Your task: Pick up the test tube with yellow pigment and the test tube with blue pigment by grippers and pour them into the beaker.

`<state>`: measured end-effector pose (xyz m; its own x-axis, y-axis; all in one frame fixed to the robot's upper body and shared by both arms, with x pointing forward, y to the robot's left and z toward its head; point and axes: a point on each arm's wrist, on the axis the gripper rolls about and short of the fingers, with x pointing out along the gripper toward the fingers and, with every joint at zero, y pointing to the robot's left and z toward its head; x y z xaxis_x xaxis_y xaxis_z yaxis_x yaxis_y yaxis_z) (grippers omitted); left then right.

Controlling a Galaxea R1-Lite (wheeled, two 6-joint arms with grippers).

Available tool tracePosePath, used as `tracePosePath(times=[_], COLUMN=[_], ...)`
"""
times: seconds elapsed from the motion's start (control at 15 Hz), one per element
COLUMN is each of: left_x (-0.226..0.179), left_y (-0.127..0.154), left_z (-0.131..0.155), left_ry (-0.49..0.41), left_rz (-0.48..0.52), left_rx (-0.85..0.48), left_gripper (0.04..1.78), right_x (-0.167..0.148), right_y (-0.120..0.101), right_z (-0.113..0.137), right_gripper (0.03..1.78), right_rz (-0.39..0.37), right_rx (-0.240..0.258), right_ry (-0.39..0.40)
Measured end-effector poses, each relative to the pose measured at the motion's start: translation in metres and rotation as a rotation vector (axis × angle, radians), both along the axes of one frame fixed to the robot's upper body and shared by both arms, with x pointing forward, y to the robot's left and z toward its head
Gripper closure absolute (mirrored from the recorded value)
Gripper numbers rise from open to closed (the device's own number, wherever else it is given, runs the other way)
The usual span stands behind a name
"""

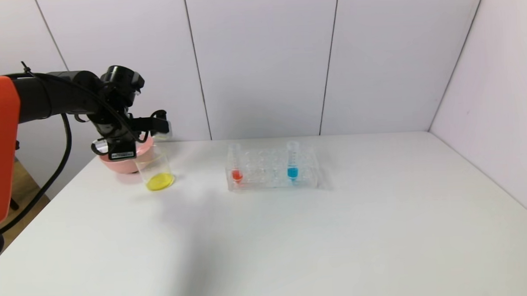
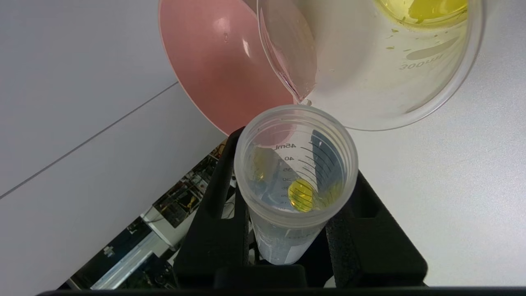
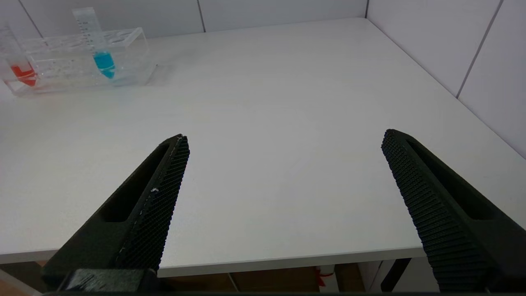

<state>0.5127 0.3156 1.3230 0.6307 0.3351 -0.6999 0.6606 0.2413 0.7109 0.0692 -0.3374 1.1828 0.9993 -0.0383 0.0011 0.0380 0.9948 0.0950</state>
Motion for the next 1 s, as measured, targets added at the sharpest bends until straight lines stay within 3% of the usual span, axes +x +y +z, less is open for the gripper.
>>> tracePosePath(times=[1.0], left_x=[-0.003], left_y=[0.0], left_z=[-0.011], left_ry=[0.094], left_rz=[-0.009], left_rx=[0.02], left_gripper=[1.28], right_x=[0.0], right_y=[0.0], right_z=[0.0], right_gripper=[0.1], right_rz=[0.0], right_rx=[0.0], right_ry=[0.0])
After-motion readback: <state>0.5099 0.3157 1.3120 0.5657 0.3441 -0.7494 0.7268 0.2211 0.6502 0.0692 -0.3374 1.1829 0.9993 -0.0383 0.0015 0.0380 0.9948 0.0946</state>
